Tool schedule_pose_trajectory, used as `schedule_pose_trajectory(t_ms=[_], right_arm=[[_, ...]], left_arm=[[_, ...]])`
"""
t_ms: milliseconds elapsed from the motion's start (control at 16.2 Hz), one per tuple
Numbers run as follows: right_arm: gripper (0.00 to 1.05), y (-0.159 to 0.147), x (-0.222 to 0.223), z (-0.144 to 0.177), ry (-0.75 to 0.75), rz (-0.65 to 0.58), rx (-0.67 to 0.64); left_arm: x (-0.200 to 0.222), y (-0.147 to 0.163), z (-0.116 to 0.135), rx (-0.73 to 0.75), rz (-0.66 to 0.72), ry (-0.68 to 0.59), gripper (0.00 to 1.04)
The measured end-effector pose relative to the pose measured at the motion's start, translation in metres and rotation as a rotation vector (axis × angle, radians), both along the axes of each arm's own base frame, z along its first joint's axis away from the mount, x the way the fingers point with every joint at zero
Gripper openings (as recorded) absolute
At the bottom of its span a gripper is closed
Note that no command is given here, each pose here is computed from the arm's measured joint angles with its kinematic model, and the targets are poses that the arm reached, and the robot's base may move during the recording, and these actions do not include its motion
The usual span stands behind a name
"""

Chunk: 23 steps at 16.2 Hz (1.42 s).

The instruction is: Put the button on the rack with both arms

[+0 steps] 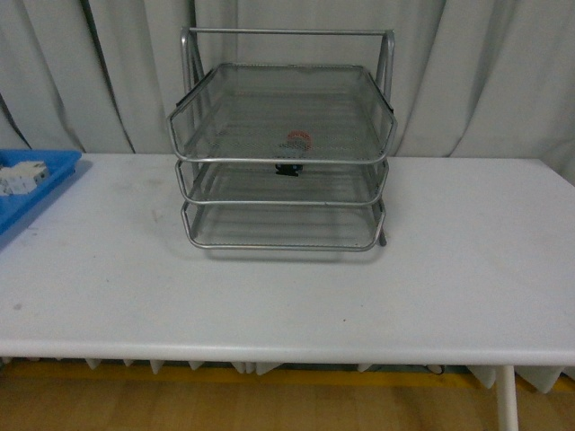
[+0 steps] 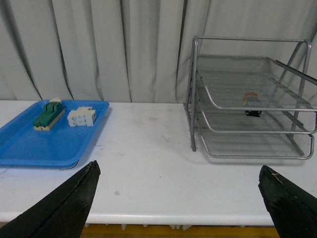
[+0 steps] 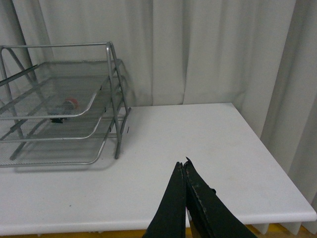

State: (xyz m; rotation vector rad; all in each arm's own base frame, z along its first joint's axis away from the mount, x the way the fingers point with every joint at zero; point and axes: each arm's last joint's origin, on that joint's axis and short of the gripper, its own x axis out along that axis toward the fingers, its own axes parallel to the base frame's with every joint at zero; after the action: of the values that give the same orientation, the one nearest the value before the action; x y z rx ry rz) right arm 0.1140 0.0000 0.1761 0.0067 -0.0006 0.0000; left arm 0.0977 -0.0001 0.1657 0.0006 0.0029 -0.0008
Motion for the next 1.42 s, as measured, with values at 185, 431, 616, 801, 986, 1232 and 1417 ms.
schedule_pose_trajectory(t_ms=[185, 431, 616, 801, 986, 1232, 1417], right_arm=[[0.02, 0.000, -0.002, -0.005, -0.018, 0.000, 0.000], [0.02, 0.000, -0.005, -0.006, -0.015, 0.000, 0.000], [0.02, 0.000, -0.017, -0.008, -0.015, 0.000, -0.001], [0.02, 0.000, -0.017, -0.009, -0.006, -0.001, 0.000], [0.14, 0.000, -0.017, -0.009, -0.004, 0.000, -0.001], [0.65, 0.000, -0.017, -0.009, -0.004, -0.001, -0.001], [1.00, 0.000, -0.017, -0.009, -0.004, 0.000, -0.001]], left_arm=[[0.000, 0.000, 0.000, 0.000, 0.000, 0.000, 0.98], [0.000, 0.000, 0.000, 0.000, 0.000, 0.000, 0.98], [0.000, 0.000, 0.000, 0.000, 0.000, 0.000, 0.98], [0.000, 0.000, 0.000, 0.000, 0.000, 0.001, 0.98], [0.000, 0.000, 0.000, 0.000, 0.000, 0.000, 0.98], [0.000, 0.000, 0.000, 0.000, 0.000, 0.000, 0.98], [0.000, 0.000, 0.000, 0.000, 0.000, 0.000, 0.98]])
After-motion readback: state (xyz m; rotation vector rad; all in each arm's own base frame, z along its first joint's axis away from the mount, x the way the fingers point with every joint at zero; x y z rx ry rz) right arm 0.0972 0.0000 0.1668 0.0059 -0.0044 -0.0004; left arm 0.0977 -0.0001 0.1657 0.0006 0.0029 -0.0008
